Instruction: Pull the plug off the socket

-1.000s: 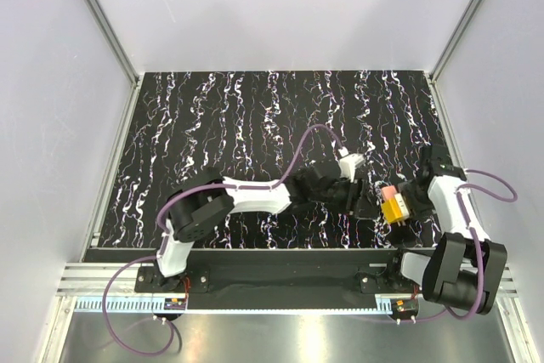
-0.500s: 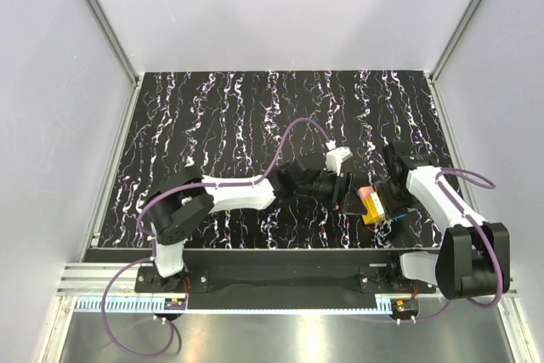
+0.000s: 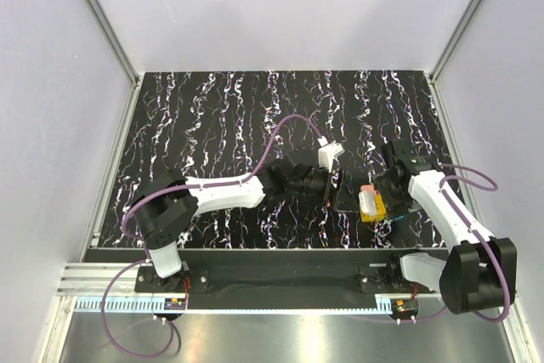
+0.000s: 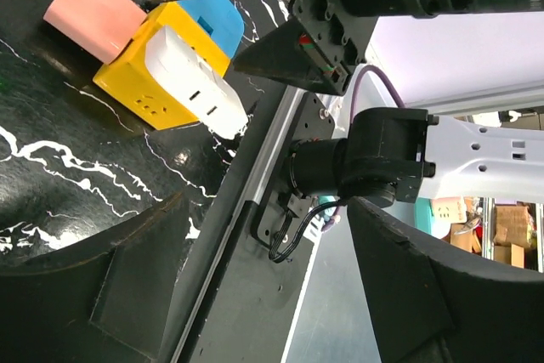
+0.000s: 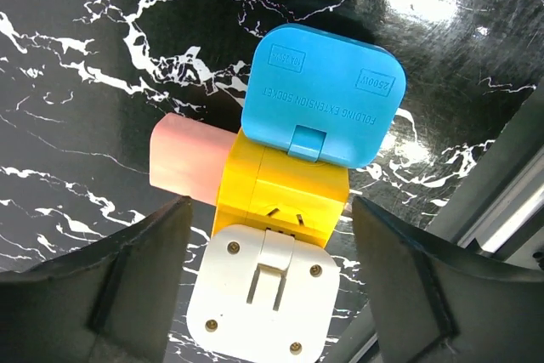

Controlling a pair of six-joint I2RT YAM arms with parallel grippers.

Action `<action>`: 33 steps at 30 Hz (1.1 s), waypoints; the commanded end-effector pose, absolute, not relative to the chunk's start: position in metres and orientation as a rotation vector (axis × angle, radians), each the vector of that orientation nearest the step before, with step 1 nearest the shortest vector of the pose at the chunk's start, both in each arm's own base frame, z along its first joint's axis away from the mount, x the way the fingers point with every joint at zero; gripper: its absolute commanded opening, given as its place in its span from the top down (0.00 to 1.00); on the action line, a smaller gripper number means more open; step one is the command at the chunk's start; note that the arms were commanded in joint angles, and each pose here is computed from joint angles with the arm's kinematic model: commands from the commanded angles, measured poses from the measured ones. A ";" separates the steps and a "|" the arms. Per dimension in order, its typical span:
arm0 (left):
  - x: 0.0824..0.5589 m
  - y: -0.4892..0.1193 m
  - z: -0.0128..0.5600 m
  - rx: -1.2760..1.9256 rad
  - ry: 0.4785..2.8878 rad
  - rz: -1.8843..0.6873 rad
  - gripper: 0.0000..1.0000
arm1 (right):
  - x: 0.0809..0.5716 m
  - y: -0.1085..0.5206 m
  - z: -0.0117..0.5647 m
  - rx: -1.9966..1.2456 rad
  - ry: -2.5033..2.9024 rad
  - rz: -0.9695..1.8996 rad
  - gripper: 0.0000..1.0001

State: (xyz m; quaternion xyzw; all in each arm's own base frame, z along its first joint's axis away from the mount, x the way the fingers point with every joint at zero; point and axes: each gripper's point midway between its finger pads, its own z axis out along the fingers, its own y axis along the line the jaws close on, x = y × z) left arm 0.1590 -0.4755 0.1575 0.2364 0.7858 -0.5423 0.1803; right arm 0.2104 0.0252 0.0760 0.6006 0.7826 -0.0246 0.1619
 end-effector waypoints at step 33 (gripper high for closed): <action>0.174 -0.534 0.134 0.624 2.374 -1.532 0.39 | 0.213 0.023 0.097 1.107 2.389 0.083 1.00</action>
